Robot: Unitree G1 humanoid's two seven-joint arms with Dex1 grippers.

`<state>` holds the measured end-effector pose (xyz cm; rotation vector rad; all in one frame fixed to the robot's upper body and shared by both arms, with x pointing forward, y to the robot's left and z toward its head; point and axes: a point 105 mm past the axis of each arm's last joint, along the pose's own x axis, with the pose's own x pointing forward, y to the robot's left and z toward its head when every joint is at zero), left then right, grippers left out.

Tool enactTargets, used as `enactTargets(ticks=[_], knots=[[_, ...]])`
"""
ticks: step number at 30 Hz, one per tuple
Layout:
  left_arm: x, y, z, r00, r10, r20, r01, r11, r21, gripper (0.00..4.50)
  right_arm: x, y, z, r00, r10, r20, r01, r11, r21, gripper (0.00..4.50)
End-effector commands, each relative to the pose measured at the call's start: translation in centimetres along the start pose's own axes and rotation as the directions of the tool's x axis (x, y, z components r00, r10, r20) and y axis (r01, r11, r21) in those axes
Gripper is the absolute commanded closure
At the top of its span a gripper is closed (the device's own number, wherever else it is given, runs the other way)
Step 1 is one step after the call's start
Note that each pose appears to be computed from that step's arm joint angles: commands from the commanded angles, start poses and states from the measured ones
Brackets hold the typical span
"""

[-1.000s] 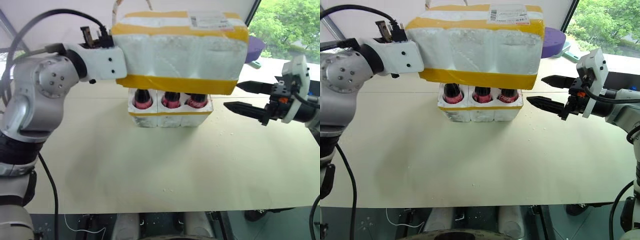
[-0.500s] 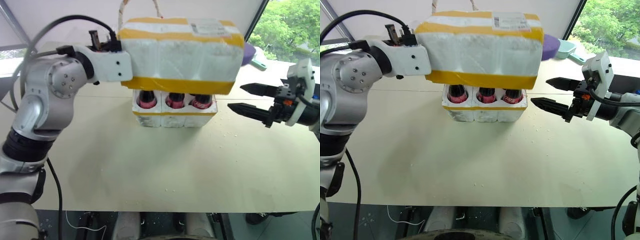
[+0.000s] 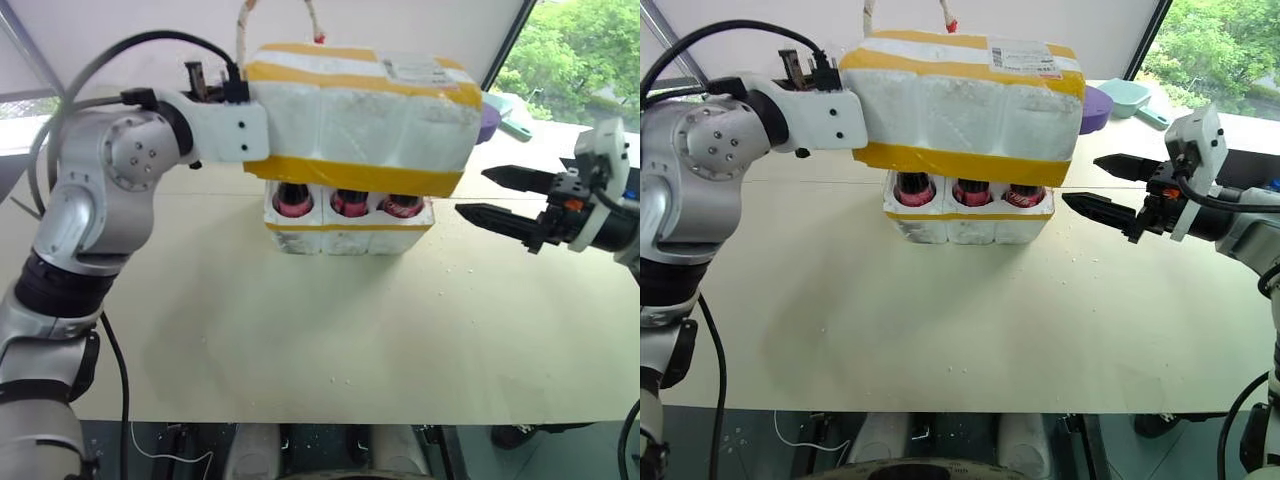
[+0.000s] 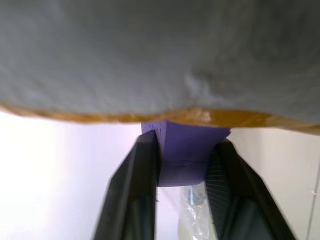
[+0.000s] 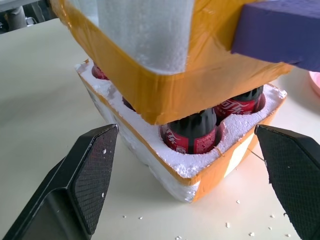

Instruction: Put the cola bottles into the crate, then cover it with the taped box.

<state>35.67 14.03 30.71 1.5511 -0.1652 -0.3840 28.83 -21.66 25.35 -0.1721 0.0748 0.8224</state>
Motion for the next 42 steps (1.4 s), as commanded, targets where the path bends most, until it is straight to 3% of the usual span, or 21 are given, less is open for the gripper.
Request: enactTargets(ticks=[1, 4, 10, 16, 18, 21, 24, 28, 30, 33, 35, 42], knots=[[-0.8, 0.5, 0.8, 0.999, 0.017, 0.034, -0.017, 1.000, 0.004, 1.53, -0.5, 0.2, 1.4, 0.999, -0.006, 0.054, 0.008, 0.999, -0.043, 0.00], [-1.0, 0.2, 0.6, 0.999, 0.003, 0.036, -0.003, 1.000, -0.024, 0.10, -0.7, 0.1, 1.2, 0.999, -0.014, 0.047, 0.015, 0.999, -0.040, 0.00], [-2.0, -0.9, -1.0, 0.995, -0.087, 0.058, 0.098, 0.971, -0.220, 0.10, -0.9, 0.0, 1.1, 0.999, -0.017, 0.039, 0.019, 0.999, -0.038, 0.00], [-5.3, -4.1, -3.5, 0.938, -0.312, 0.151, 0.340, 0.914, -0.221, 0.10, -1.1, -0.3, 0.9, 0.999, -0.023, 0.031, 0.024, 0.999, -0.034, 0.00], [-7.3, -6.3, -4.2, 0.874, -0.439, 0.208, 0.481, 0.843, -0.242, 0.10, -1.0, -0.4, 0.8, 0.999, -0.024, 0.025, 0.025, 0.999, -0.032, 0.00], [-8.8, -7.0, -4.2, 0.818, -0.462, 0.342, 0.569, 0.736, -0.367, 0.10, -1.0, -0.5, 0.5, 1.000, -0.024, 0.016, 0.024, 0.999, -0.031, 0.00], [-9.3, -4.2, -3.9, 0.797, -0.256, 0.547, 0.591, 0.516, -0.620, 0.10, -1.2, -0.7, 0.3, 1.000, -0.022, 0.006, 0.022, 0.999, -0.027, 0.00], [-10.7, -0.7, -5.7, 0.754, -0.065, 0.654, 0.648, 0.245, -0.721, 0.10, -2.0, 0.0, 0.2, 0.999, 0.043, -0.020, -0.044, 0.999, -0.031, 0.00], [-11.1, 0.4, -6.7, 0.752, -0.010, 0.659, 0.650, 0.178, -0.739, 0.10, -2.5, 0.4, 0.2, 0.995, 0.087, -0.038, -0.089, 0.995, -0.039, 0.00], [-11.8, 1.1, -7.2, 0.737, 0.011, 0.676, 0.667, 0.148, -0.730, 0.10, -2.9, 0.9, 0.0, 0.988, 0.134, -0.073, -0.138, 0.989, -0.054, 0.00], [-11.4, 0.6, -7.5, 0.750, -0.035, 0.660, 0.655, 0.173, -0.735, 0.10, -2.9, 1.0, 0.1, 0.984, 0.159, -0.080, -0.164, 0.985, -0.060, 0.00], [-10.1, -5.2, -7.0, 0.698, -0.308, 0.646, 0.714, 0.229, -0.662, 0.10, -2.0, 1.1, -0.3, 0.977, 0.194, -0.084, -0.199, 0.978, -0.056, 0.00]])
